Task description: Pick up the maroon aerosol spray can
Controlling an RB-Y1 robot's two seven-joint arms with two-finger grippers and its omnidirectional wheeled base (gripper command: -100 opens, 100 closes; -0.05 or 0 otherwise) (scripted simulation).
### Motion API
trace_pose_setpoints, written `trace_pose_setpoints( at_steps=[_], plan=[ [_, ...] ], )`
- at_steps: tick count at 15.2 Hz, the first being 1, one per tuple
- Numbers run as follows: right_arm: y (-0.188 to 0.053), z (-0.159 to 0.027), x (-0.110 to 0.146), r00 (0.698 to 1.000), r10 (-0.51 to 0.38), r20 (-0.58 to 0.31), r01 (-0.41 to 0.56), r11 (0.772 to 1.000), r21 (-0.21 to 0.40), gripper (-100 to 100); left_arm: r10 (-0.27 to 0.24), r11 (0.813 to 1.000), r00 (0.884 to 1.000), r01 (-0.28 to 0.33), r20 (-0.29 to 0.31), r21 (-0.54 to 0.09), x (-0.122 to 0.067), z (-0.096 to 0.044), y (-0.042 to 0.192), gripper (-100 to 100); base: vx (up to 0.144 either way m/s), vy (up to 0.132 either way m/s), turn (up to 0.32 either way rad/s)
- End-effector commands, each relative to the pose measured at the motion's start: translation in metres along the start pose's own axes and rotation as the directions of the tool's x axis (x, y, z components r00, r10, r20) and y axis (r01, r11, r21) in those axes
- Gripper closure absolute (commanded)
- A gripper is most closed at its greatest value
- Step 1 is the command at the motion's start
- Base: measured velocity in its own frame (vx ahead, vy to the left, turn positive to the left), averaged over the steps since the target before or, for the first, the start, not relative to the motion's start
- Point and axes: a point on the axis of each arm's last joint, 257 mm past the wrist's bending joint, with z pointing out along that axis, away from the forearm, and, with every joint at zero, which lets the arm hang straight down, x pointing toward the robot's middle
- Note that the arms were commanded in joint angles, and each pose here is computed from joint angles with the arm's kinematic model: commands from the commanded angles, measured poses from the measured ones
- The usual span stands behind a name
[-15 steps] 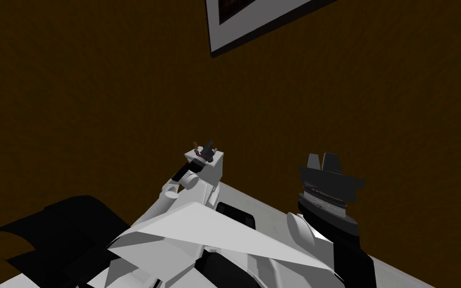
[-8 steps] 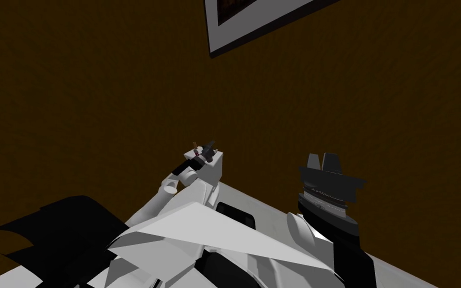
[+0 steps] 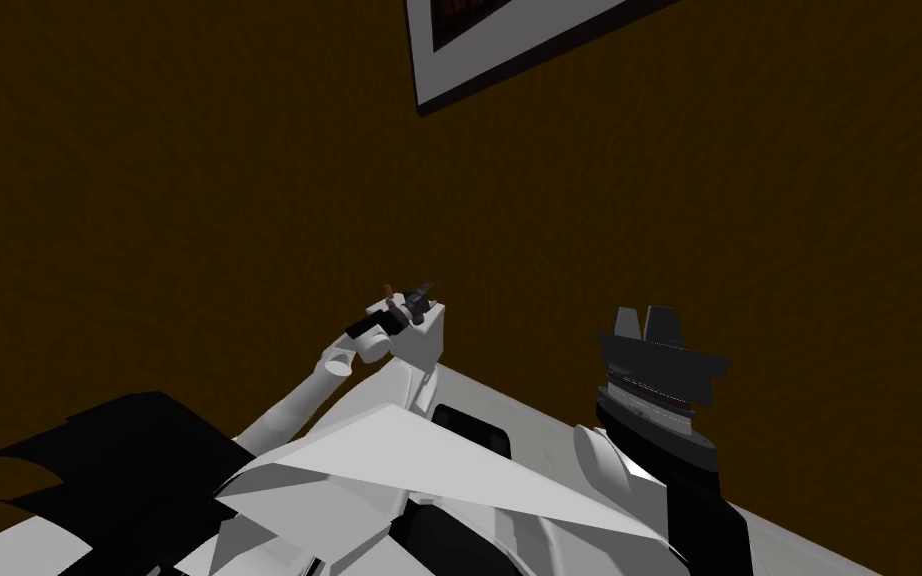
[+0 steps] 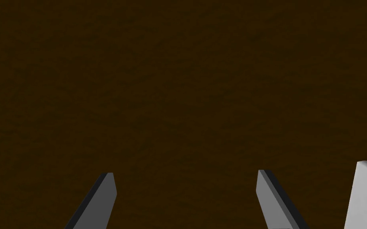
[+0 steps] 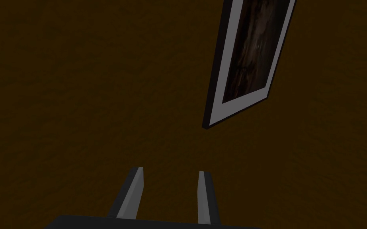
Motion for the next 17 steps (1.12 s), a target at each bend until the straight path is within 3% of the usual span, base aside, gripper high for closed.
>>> trace_pose_setpoints(
  at_steps=[1,11,17],
  plan=[
    [0.0,0.0,0.0,1.0,0.0,0.0,0.0,1.0,0.0,0,-0.004,0.999,1.0,0.003,-0.016,-0.044,0.0,0.002,0.005,-100,0.005,-0.01,-0.021],
    [0.0,0.0,0.0,1.0,0.0,0.0,0.0,1.0,0.0,0,-0.009,0.978,0.998,-0.003,-0.055,-0.208,-0.002,0.005,0.026,-100,0.005,-0.006,-0.009],
    [0.0,0.0,0.0,1.0,0.0,0.0,0.0,1.0,0.0,0,-0.012,0.947,0.996,-0.017,-0.09,-0.322,-0.006,0.004,0.032,-100,0.009,-0.006,-0.009]
  ],
)
